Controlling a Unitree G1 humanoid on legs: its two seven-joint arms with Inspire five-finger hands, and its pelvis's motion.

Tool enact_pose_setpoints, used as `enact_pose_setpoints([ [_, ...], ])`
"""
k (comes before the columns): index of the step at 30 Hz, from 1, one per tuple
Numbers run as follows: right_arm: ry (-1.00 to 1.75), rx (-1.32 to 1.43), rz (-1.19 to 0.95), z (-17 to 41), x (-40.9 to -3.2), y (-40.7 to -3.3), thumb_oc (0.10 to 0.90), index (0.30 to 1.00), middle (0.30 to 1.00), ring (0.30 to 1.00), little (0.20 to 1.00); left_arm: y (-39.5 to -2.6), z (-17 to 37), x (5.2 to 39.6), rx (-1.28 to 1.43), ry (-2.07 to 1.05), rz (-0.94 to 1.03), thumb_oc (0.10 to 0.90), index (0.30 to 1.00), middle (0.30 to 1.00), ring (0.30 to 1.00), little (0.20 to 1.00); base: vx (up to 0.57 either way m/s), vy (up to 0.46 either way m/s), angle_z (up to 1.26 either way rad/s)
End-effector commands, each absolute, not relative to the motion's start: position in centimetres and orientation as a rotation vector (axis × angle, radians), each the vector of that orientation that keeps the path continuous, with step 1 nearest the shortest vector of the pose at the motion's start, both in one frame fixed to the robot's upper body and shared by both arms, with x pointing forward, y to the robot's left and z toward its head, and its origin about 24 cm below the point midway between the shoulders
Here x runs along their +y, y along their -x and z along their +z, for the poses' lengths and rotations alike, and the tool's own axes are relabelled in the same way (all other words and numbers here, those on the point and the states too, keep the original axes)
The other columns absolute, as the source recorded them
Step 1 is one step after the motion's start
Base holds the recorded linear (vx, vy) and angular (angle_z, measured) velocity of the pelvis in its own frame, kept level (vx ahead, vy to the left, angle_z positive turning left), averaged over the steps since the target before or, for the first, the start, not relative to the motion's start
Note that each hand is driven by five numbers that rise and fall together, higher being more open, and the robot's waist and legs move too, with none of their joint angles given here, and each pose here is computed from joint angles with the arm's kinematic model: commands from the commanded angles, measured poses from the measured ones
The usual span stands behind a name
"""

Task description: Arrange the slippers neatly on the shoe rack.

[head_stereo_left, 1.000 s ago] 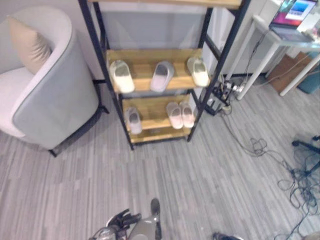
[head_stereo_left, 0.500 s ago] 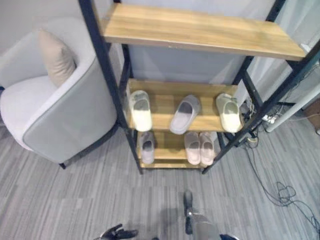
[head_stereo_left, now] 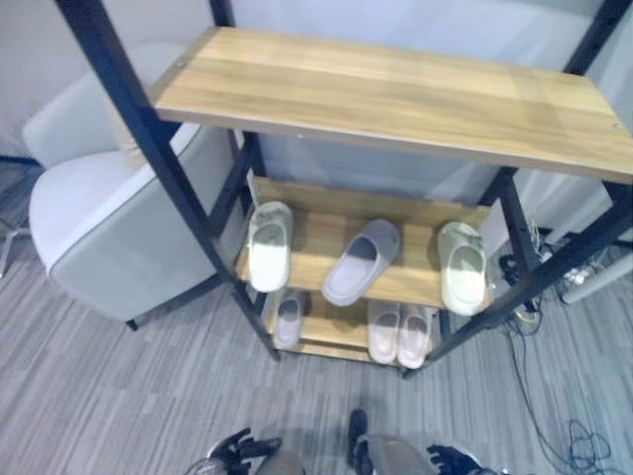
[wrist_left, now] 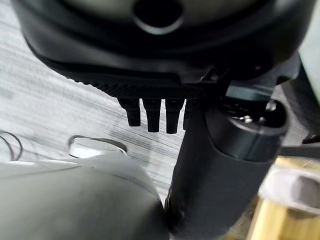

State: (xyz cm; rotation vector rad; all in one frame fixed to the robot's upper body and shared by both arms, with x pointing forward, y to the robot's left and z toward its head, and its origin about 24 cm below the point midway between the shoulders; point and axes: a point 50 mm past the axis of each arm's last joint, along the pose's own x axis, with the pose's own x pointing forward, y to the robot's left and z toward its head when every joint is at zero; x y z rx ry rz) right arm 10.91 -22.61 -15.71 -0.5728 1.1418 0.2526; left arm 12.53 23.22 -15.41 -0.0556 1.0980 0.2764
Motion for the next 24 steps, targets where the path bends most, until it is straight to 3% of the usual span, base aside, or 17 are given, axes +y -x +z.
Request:
enact_pose_setpoints([
  [1,0.625,1.136,0.236,-15.3,-24.3,-10.5,0.8,0.9,0.9,0.9,0.9,-11.3,-16.0,21.8,1.127,0.063,0.252,0.8,0.9,0.9,0.9,0.9,0.13,0.058,0.12],
  [11,0.513,1.221,0.209,-16.2,-23.4,-8.1,0.8,0.9,0.9,0.9,0.9,-8.8,-16.5,23.0,1.211,0.024,0.27,0.8,0.9,0.9,0.9,0.9,0.08,0.095,-0.38],
  [24,0.492,1.279,0.183,-16.5,-23.6,-6.5,0.8,0.9,0.9,0.9,0.9,-8.4,-16.6,22.7,1.228,-0.001,0.23,0.8,0.9,0.9,0.9,0.9,0.02,0.041,-0.13],
])
